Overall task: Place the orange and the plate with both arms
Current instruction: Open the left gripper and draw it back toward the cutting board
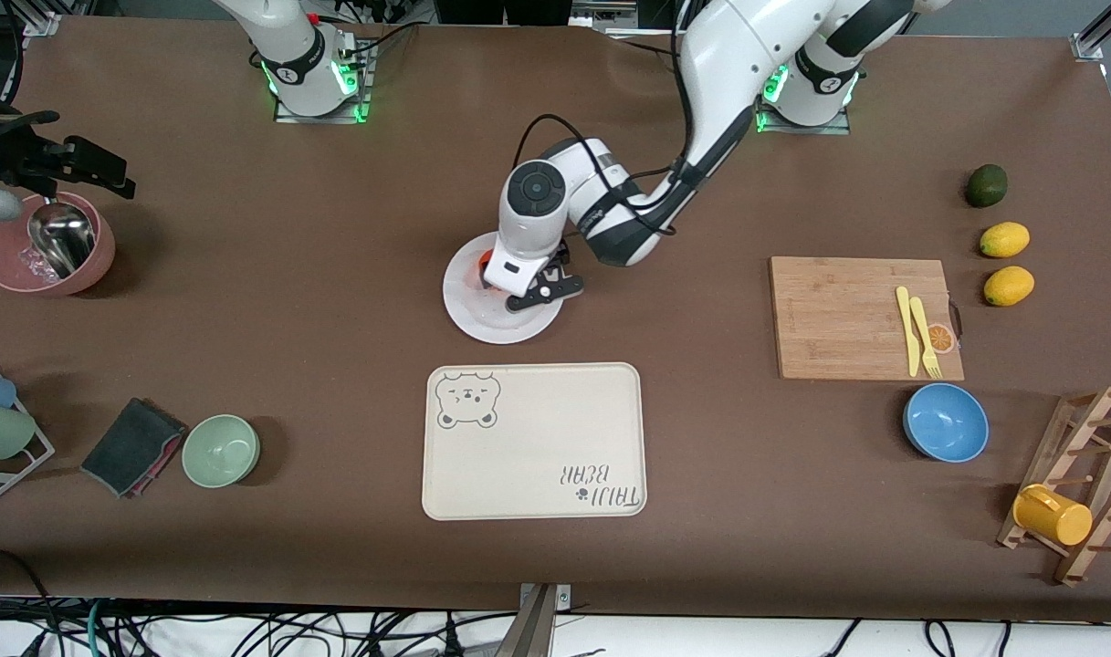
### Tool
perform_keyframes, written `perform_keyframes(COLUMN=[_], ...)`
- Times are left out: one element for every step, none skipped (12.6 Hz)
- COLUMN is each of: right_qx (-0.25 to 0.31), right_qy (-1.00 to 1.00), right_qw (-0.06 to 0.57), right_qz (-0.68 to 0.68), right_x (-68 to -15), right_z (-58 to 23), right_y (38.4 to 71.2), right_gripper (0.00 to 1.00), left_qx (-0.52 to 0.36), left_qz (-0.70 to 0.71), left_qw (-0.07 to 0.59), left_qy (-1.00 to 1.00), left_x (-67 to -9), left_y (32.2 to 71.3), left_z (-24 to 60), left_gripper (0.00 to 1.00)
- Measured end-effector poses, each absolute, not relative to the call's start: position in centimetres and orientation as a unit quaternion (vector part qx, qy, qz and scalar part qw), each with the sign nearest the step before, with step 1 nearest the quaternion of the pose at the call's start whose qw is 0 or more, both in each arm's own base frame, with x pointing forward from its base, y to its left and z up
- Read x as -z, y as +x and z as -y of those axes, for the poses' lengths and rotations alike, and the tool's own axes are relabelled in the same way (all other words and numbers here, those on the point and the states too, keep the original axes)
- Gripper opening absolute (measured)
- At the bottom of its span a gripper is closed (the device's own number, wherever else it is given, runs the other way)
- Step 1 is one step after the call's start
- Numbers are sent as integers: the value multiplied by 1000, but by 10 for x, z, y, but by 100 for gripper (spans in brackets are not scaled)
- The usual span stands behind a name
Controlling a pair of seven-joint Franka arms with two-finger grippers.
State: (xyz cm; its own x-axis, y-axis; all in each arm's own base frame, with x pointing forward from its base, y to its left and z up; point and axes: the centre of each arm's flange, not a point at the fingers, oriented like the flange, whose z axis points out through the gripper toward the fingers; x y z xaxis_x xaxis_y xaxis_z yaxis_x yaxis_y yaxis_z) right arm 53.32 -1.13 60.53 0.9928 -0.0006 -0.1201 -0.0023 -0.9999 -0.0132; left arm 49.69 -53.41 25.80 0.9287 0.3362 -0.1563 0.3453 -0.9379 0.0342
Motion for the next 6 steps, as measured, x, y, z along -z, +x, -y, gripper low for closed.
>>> perform_keyframes(right_qx=[-60,-60,-60,-60,-61,-61], right_qy=[-998,-998,-998,-998,-998,-998], right_qw=[7,7,7,7,7,7], right_qz=[-1,-1,-1,0,0,0], right_x=[-605,-605,-605,-605,-605,-605], right_z=[11,11,11,11,11,11], right_y=[533,533,533,533,533,533], right_gripper=[100,100,100,100,100,100], left_qx=[82,96,111,123,130,134], left_qz=[-167,-157,-144,-129,-117,-105], left_qw=[18,8,3,1,1,3], left_qy=[982,983,983,984,985,985], left_x=[-268,-278,-288,-297,-304,-309], left_y=[510,525,541,557,573,590], left_z=[516,496,474,450,427,400], left_gripper=[100,100,100,100,100,100])
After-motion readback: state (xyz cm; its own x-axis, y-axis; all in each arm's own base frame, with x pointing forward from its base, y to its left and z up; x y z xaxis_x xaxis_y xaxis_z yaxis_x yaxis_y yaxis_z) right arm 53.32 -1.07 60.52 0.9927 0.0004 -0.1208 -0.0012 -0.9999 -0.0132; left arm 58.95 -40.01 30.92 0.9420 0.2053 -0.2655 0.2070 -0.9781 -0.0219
